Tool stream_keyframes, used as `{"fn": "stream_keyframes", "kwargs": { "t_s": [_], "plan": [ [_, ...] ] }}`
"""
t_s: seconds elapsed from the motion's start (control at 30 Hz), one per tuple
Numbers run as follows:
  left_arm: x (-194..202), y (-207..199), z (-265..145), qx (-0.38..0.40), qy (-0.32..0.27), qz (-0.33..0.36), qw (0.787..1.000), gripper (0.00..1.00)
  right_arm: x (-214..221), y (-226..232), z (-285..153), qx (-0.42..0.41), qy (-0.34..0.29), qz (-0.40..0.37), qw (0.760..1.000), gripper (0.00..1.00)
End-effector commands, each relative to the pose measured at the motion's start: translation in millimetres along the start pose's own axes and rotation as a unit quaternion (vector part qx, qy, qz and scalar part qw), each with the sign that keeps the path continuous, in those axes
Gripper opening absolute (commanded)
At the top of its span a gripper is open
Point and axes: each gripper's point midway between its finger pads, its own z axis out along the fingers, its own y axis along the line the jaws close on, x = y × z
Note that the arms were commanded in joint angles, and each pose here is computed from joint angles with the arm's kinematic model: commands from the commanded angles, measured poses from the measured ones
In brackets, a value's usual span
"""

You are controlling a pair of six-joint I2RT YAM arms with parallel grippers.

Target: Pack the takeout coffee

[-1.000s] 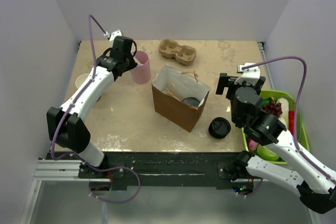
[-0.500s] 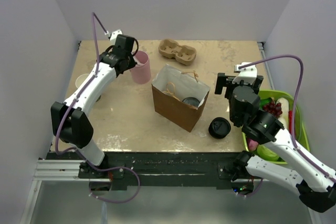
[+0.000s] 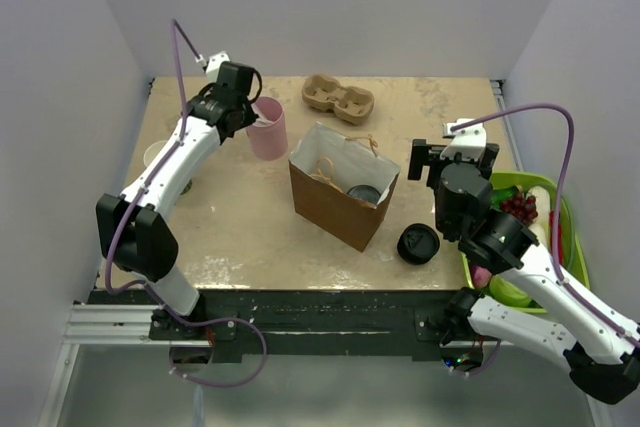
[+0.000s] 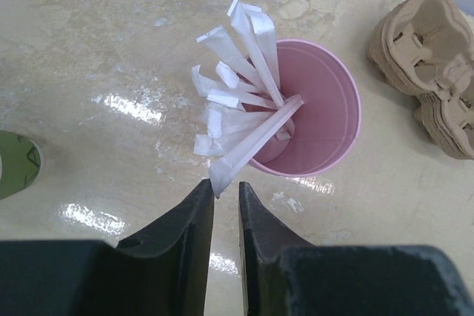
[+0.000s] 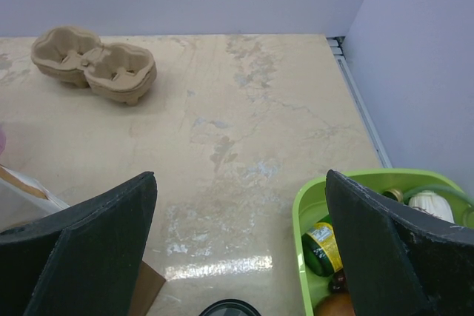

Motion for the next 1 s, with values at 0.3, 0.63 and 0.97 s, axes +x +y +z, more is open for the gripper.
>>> {"fn": "stream_keyframes", "kwargs": {
  "t_s": [0.3,0.63,0.97],
  "plan": [
    [-25.6,-0.6,0.7,0.004,-0.028,-0.015,0.999,0.18,-5.3,-0.6,3.2,0.011,-0.011,0.005,1.0,0.98],
    [-35.5,-2.9,-15.1,0.023,-0.038,-0.019,0.999,0.0,-4.9,1.9,3.5,0.005,-0.009,0.002,1.0,0.98],
    [-46.0,0.2,-35.7,0.035,-0.05,-0.012,0.998,0.04,-5.9,4.1,3.5,-0.001,-0.01,0.005,1.0,0.98]
  ]
}}
